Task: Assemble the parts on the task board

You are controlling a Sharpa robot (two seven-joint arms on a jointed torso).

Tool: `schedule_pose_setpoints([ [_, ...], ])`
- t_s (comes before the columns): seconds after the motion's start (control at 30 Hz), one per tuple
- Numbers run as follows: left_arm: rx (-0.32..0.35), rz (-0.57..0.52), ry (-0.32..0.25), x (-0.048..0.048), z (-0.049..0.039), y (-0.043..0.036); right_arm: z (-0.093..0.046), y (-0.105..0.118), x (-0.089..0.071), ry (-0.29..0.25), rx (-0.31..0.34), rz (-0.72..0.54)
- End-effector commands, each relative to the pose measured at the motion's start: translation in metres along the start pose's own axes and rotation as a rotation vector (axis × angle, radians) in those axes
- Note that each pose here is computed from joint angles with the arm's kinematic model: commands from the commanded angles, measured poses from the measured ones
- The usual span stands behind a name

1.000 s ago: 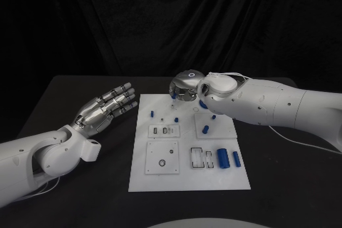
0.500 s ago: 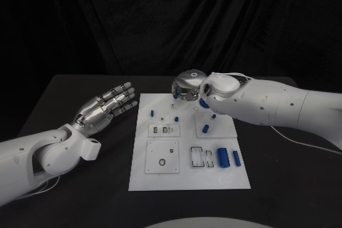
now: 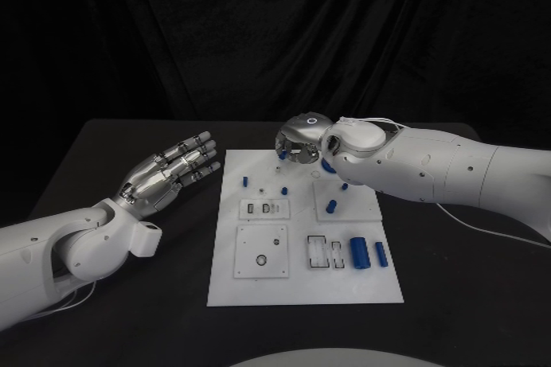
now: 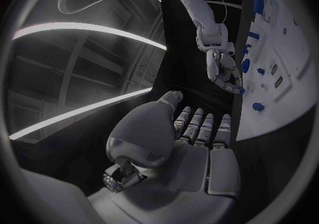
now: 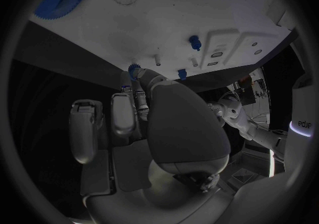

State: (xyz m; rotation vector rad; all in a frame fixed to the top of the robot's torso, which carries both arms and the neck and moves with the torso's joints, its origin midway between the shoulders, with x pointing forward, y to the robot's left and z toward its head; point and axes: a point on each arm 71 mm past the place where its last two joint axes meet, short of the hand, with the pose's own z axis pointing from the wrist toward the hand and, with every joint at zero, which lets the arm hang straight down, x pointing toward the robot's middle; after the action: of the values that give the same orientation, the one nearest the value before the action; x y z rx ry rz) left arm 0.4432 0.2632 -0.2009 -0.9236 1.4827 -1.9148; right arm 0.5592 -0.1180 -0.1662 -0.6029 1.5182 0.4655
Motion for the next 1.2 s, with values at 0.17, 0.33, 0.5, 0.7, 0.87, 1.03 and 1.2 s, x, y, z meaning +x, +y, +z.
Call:
schedule_pose_setpoints([
  [0.17,0.006,-0.006,0.011,0.0011,0.0016,-0.0003,0.002,0.002,0.002,0.008,0.009,-0.003],
  [0.33,0.005,-0.006,0.012,0.0011,0.0023,0.0001,0.004,0.002,0.004,0.041,0.032,-0.005],
  [0.5,0.003,-0.007,0.014,0.001,0.003,0.0006,0.005,0.0,0.006,0.075,0.059,-0.008],
  [0.7,0.0,-0.006,0.014,0.0003,0.0034,0.001,0.005,-0.002,0.005,0.067,0.068,-0.009],
  [0.87,-0.002,-0.005,0.011,-0.0011,0.0024,0.0008,0.001,-0.005,0.0,-0.003,0.059,-0.004],
  [1.03,-0.002,-0.002,0.005,-0.0026,-0.0001,-0.0002,-0.012,-0.017,-0.017,-0.111,0.051,0.01],
  [1.2,-0.002,-0.001,0.0,-0.0036,-0.0019,-0.001,-0.034,-0.036,-0.035,-0.141,0.09,0.06],
])
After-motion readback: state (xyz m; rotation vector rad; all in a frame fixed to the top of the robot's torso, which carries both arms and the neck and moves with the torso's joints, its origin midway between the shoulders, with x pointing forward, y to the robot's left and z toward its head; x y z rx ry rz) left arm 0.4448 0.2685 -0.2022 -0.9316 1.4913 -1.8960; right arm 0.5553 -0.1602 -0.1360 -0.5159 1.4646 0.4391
